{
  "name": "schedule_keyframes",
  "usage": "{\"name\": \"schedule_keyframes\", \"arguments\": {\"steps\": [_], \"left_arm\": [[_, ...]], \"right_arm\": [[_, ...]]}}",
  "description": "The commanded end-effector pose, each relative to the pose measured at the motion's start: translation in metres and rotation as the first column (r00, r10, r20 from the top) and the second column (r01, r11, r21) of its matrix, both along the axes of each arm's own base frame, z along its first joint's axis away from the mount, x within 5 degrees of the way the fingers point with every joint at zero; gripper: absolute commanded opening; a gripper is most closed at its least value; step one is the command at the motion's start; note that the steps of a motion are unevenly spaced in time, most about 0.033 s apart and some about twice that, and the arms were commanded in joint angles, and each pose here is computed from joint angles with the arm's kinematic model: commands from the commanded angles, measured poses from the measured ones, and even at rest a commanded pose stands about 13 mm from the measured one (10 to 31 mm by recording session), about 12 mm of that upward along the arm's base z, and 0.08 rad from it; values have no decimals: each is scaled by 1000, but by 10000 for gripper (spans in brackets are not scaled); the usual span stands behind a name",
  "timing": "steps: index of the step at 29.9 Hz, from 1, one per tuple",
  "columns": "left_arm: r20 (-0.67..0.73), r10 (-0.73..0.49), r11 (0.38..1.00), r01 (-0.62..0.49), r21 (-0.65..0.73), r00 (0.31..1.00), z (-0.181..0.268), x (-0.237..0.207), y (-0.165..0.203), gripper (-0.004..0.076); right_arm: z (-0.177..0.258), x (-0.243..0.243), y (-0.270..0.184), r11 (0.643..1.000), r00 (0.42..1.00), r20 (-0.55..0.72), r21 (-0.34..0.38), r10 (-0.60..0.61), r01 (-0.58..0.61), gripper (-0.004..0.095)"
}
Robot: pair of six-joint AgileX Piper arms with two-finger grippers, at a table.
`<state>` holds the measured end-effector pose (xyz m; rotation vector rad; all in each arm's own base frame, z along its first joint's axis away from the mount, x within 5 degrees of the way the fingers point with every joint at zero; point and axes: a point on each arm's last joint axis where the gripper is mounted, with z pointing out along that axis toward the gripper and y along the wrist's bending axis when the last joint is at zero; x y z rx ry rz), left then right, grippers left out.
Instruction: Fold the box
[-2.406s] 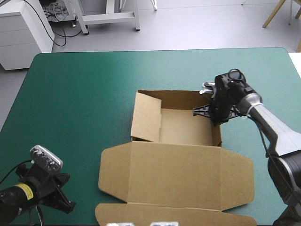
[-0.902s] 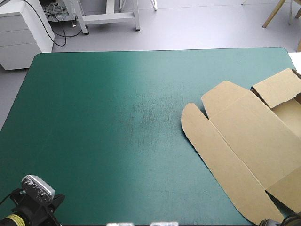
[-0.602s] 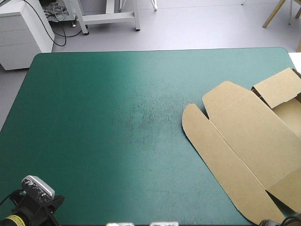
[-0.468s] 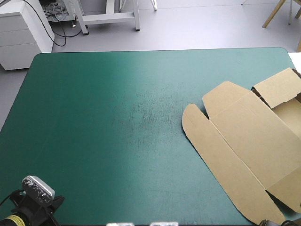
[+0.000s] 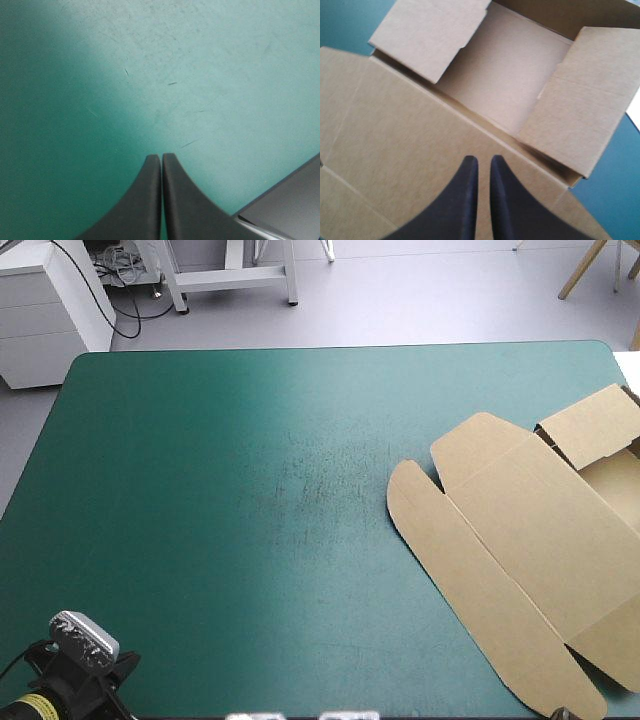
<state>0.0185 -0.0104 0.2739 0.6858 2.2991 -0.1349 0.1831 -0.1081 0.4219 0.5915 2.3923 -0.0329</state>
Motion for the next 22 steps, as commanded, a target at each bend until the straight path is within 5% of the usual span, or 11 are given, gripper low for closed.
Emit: {"name": "schedule_keyframes", "arguments": {"steps": [1,10,22], "left_arm": [[54,-2,999,4,-32,999,2,8,-4,-10],[98,12,991,1,-135,995,4,12,-10,-10],[64,8,992,0,-123,998,1,10,-10,-10]], "right_arm": [[13,-19,37,990,987,100,-71,129,-122,-6],[-6,-81,102,902,891,154,-152,426,-405,-19],[-83,-134,129,814,802,149,-170,579,-556,-19]]}}
